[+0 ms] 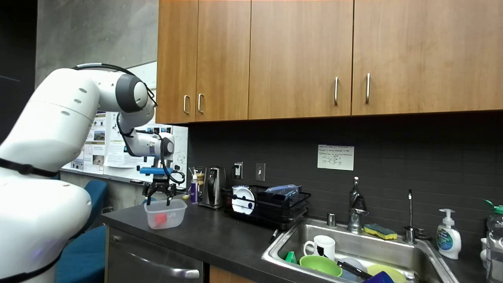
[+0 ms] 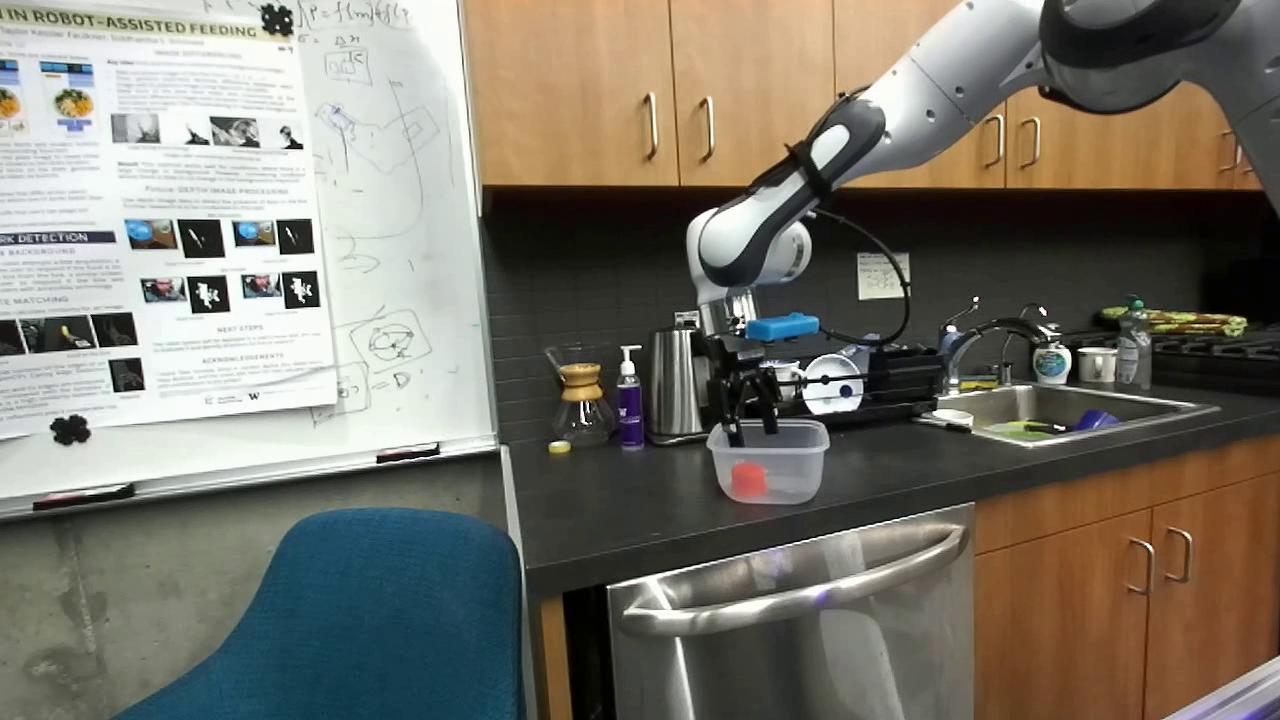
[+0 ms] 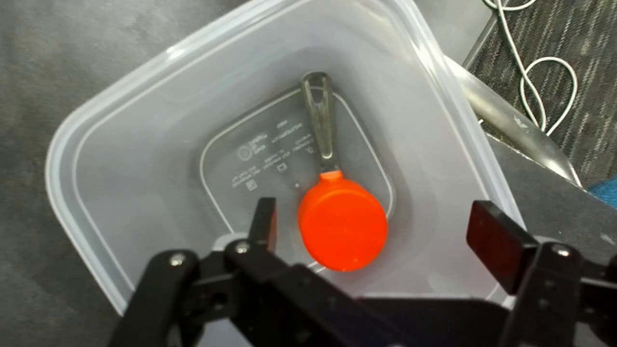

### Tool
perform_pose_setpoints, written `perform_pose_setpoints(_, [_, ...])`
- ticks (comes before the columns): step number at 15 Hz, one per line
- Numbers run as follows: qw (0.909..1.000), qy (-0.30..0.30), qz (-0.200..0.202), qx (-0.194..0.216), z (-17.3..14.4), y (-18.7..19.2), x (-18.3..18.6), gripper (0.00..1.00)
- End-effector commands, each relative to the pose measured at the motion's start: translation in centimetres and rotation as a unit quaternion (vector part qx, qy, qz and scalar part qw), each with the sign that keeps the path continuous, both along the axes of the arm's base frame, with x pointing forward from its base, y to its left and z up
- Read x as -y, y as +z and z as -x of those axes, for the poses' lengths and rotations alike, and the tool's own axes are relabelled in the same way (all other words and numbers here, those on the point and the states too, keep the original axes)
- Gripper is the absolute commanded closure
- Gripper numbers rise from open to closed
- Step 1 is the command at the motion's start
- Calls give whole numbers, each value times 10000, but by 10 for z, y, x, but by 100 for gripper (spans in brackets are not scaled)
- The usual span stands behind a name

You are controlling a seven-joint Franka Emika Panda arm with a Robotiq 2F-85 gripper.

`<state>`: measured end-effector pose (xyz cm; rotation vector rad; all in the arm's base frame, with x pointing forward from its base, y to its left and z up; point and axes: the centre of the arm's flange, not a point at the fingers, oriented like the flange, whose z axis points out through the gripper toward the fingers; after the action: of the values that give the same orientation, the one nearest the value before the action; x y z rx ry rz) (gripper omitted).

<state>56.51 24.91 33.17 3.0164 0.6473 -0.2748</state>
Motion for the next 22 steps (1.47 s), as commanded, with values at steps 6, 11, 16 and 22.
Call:
perform_pose_setpoints(6, [9996,-45,47,-258,-23,-29,8,0])
perform_pose_setpoints(11, [9996,5,38,-278,-28,-34,-1,0])
perform_pose_setpoints(16, [9996,21,9,-281,-36,-41,-2,0])
perform_pose_setpoints(22, [9991,-22,31,-430,-48,-71,11,0])
